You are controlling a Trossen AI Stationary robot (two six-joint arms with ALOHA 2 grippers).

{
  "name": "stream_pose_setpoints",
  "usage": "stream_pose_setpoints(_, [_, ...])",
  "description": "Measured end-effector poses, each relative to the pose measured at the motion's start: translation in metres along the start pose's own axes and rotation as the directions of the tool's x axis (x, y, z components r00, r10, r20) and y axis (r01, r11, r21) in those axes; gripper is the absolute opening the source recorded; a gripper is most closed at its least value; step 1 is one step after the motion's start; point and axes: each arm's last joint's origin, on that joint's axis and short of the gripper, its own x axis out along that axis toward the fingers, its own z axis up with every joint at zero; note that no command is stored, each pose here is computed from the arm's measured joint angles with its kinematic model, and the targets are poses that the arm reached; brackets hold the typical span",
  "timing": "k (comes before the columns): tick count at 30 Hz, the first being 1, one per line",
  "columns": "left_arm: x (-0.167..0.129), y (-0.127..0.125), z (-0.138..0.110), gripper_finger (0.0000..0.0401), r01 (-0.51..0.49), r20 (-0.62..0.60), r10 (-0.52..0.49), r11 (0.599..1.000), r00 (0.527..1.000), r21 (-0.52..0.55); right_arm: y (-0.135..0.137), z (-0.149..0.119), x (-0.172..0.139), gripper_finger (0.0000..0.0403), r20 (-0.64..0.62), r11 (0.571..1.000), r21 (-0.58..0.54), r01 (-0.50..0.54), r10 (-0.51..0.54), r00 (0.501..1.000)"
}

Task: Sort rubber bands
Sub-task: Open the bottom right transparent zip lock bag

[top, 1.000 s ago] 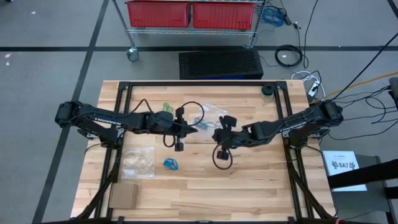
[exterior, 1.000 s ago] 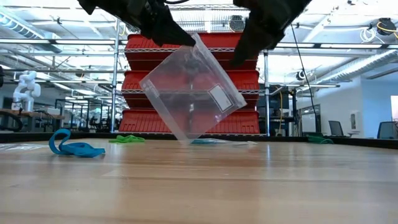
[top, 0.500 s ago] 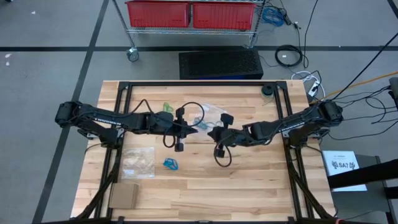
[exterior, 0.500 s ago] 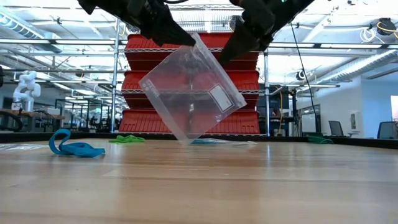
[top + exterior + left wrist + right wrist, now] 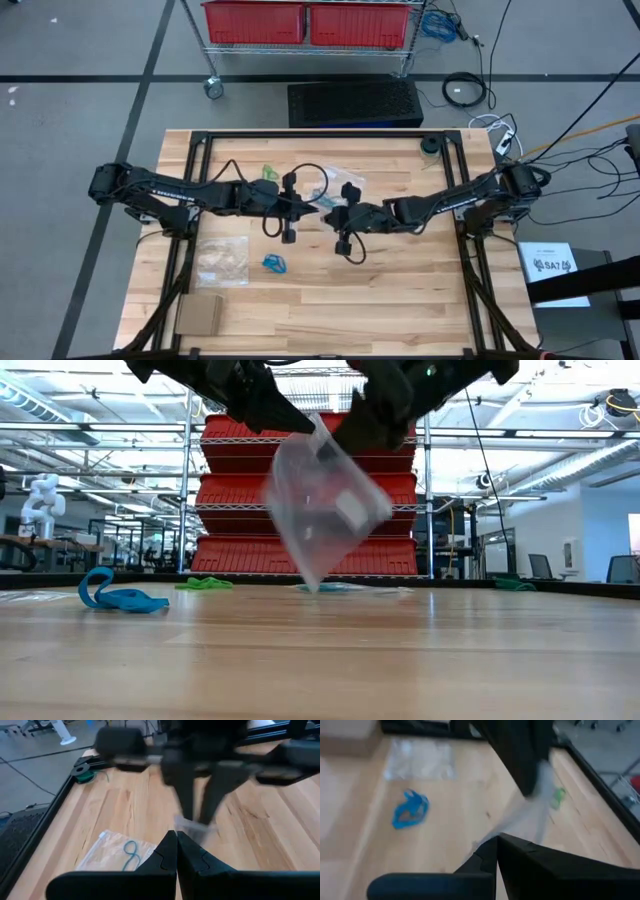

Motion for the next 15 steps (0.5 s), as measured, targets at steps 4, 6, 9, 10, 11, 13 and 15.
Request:
stream_pose_setpoints(4, [0.000, 0.001, 0.000, 0.0000, -0.026, -0.001, 0.026, 1.000, 1.000, -0.001, 0.002, 0.007, 0.002, 0.0000, 0.080, 1.000, 0.027, -0.008, 0.006, 0.997])
stream_pose_setpoints(6, [0.000, 0.001, 0.000, 0.0000, -0.029, 0.002, 0.029, 1.000, 1.000, -0.002, 0.001, 0.004, 0.009, 0.0000, 0.081, 0.999, 0.048, 0.001, -0.005, 0.997])
stream_pose_setpoints(9, [0.000, 0.001, 0.000, 0.0000, -0.029, 0.000, 0.029, 0.999, 1.000, -0.025, -0.002, -0.003, 0.019, 0.0000, 0.048, 0.995, 0.090, 0.030, -0.034, 0.998])
stream_pose_setpoints(10, [0.000, 0.001, 0.000, 0.0000, -0.031, 0.000, 0.031, 0.999, 1.000, -0.027, -0.003, -0.004, 0.021, 0.0000, 0.042, 0.993, 0.108, 0.055, -0.060, 0.997])
stream_pose_setpoints(11, [0.000, 0.001, 0.000, 0.0000, -0.033, -0.001, 0.033, 0.999, 0.999, -0.027, -0.004, -0.006, 0.022, 0.0000, 0.032, 0.989, 0.123, 0.087, -0.091, 0.995])
stream_pose_setpoints(13, [0.000, 0.000, 0.000, 0.0000, -0.036, -0.004, 0.036, 0.999, 0.999, -0.025, -0.005, -0.009, 0.022, 0.0001, 0.014, 0.977, 0.153, 0.150, -0.154, 0.988])
stream_pose_setpoints(15, [0.000, -0.002, 0.001, 0.0000, -0.034, -0.001, 0.034, 0.999, 0.999, -0.023, -0.006, -0.008, 0.023, 0.0008, 0.017, 0.972, 0.165, 0.165, -0.170, 0.985])
